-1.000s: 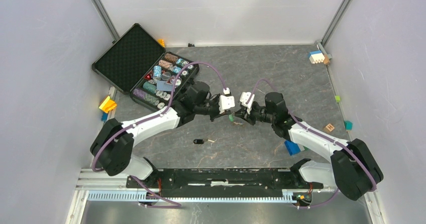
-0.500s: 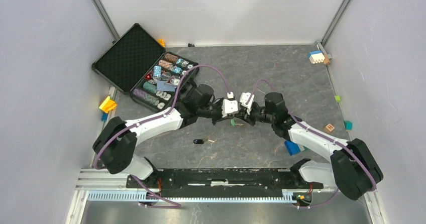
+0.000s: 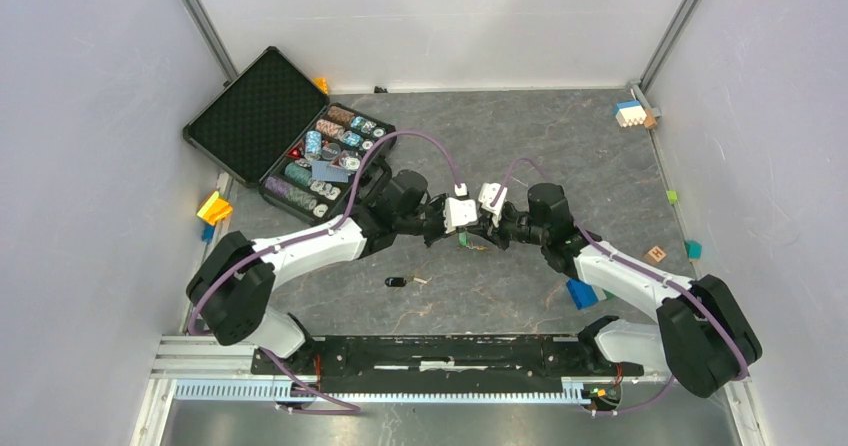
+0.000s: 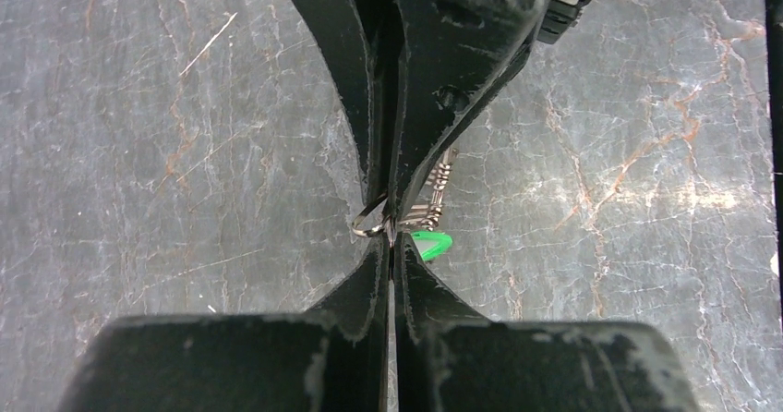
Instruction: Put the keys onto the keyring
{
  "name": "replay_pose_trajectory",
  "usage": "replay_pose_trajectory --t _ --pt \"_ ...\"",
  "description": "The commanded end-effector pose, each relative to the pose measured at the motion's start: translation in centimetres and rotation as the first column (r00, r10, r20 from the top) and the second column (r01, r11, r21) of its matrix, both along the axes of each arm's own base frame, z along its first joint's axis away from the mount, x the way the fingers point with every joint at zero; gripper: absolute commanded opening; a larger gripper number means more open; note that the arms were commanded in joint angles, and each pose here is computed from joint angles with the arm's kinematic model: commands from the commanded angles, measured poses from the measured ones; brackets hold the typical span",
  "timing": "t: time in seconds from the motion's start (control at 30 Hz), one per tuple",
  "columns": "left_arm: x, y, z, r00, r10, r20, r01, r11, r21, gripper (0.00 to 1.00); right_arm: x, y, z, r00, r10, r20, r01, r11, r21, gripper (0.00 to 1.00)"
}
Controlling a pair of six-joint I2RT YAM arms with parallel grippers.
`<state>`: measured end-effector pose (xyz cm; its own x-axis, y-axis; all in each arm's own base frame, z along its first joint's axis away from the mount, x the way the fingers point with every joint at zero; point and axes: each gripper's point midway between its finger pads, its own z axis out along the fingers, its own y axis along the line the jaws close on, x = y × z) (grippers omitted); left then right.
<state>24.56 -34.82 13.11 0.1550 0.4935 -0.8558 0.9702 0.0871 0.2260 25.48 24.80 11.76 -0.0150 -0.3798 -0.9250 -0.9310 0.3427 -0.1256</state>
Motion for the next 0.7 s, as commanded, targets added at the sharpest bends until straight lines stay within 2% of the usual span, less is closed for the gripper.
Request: replay_pose_trajectory --t 0.0,0.67 --pt "1.0 -0.7 2.8 0.990 0.056 0.126 -0.049 0.997 -0.057 0.02 0.4 0.7 1.2 1.000 0.013 0.028 -0.013 1.000 0.020 0.00" --pt "-1.2 -1.5 3.3 0.991 0.050 0.127 -0.039 0.995 -0.087 0.02 0.4 0.8 1.2 1.000 0.018 0.004 -0.018 0.999 0.033 0.00"
